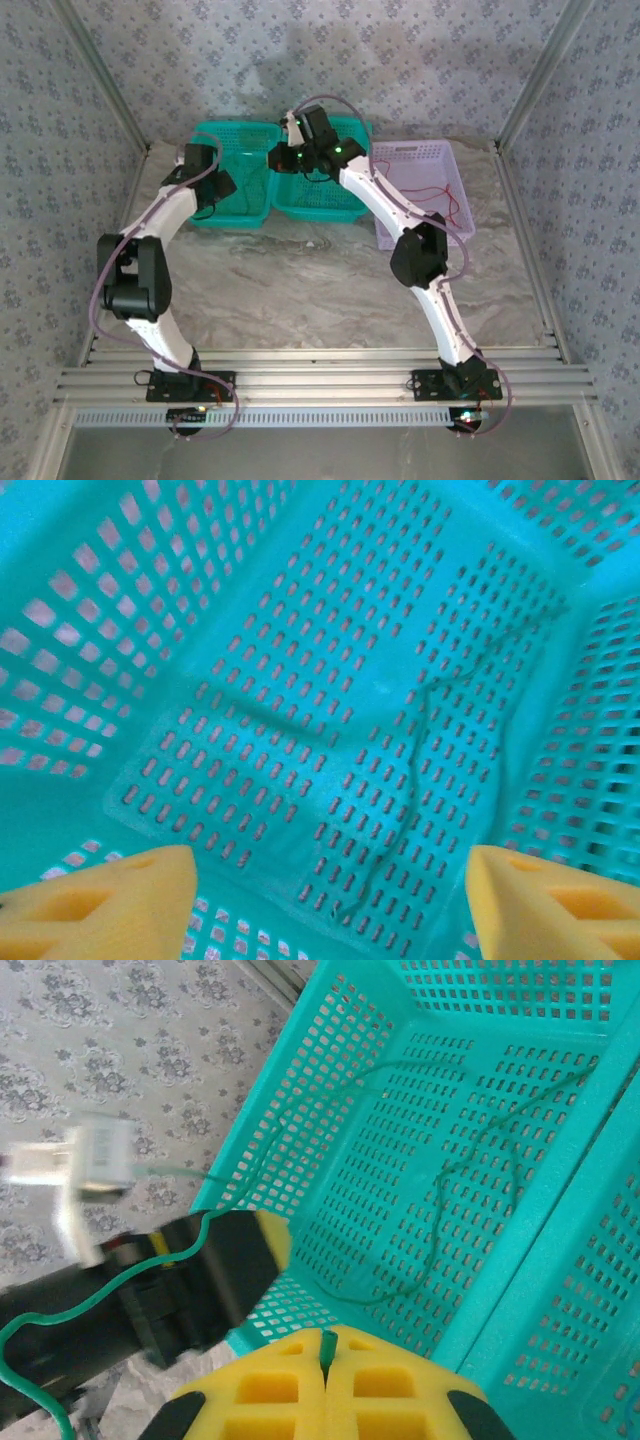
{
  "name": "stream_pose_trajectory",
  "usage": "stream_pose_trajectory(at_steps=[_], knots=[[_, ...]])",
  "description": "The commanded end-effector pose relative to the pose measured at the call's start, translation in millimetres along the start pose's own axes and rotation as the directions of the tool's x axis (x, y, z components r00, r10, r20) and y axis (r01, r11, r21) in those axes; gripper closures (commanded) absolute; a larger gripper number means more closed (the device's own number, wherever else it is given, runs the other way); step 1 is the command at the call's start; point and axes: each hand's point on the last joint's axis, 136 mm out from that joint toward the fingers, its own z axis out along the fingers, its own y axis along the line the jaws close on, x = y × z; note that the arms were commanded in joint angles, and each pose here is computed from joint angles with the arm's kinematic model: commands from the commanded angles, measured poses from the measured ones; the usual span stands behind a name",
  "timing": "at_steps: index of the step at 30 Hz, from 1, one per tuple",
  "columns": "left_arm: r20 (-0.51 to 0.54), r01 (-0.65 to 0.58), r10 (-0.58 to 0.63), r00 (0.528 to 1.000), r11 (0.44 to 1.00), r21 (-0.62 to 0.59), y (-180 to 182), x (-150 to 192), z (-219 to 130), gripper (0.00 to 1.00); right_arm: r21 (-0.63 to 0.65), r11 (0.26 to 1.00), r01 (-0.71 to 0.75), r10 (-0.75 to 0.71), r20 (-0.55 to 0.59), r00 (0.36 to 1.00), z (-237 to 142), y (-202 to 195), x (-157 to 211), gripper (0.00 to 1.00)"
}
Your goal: Untangle the cables
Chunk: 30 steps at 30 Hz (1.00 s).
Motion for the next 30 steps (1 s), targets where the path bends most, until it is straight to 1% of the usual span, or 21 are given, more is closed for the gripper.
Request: stream_pose_trajectory(at_steps=[1,5,7,11,13,19,24,26,29,30], knots=[[0.081,0.040,-0.046,0.996,0.996,0.076,-12.3,-26.7,-34.4,0.23,0.015,0.998,-0.059,0.059,-0.025,0.998,8.9,-9.5,4.7,1.00],[0.108,0.045,-0.058,0.993,0.992,0.119,-21.1,-39.4,-60.9,0.19,0.014,0.997,-0.079,0.079,-0.023,0.997,22.7,-16.2,5.5,1.00],[0.126,0.052,-0.069,0.990,0.989,0.138,-22.8,-45.3,-76.7,0.14,0.020,0.997,-0.071,0.071,-0.019,0.997,28.7,-16.7,6.7,1.00],[0.165,0.063,-0.092,0.982,0.982,0.176,-24.1,-54.6,-113.1,0.09,0.085,0.996,-0.028,0.030,-0.019,0.999,45.1,-24.1,17.6,1.00],[0.181,0.053,-0.089,0.979,0.979,0.196,-24.7,-57.1,-132.4,0.02,0.105,0.994,-0.031,0.034,-0.027,0.999,55.3,-32.4,24.6,1.00],[0.187,0.011,-0.052,0.981,0.977,0.212,-19.5,-50.6,-171.6,0.00,0.133,0.991,-0.012,0.019,-0.052,0.998,80.4,-47.3,44.0,1.00],[0.178,0.009,-0.045,0.983,0.980,0.200,-6.4,-33.3,-184.0,0.00,0.101,0.994,-0.035,0.043,-0.075,0.996,100.1,-48.7,58.8,1.00],[0.180,0.017,-0.052,0.982,0.981,0.192,-0.1,-26.4,-185.4,0.00,0.094,0.995,-0.029,0.037,-0.083,0.996,105.0,-46.8,64.1,0.95],[0.187,0.025,-0.056,0.981,0.986,0.164,11.0,-18.6,-182.5,0.00,0.059,0.998,-0.006,0.013,-0.104,0.994,107.4,-34.3,70.9,0.77],[0.181,0.024,-0.052,0.982,0.987,0.156,13.2,-16.2,-180.2,0.00,0.048,0.999,0.010,-0.005,-0.103,0.995,106.1,-28.6,70.2,0.69]])
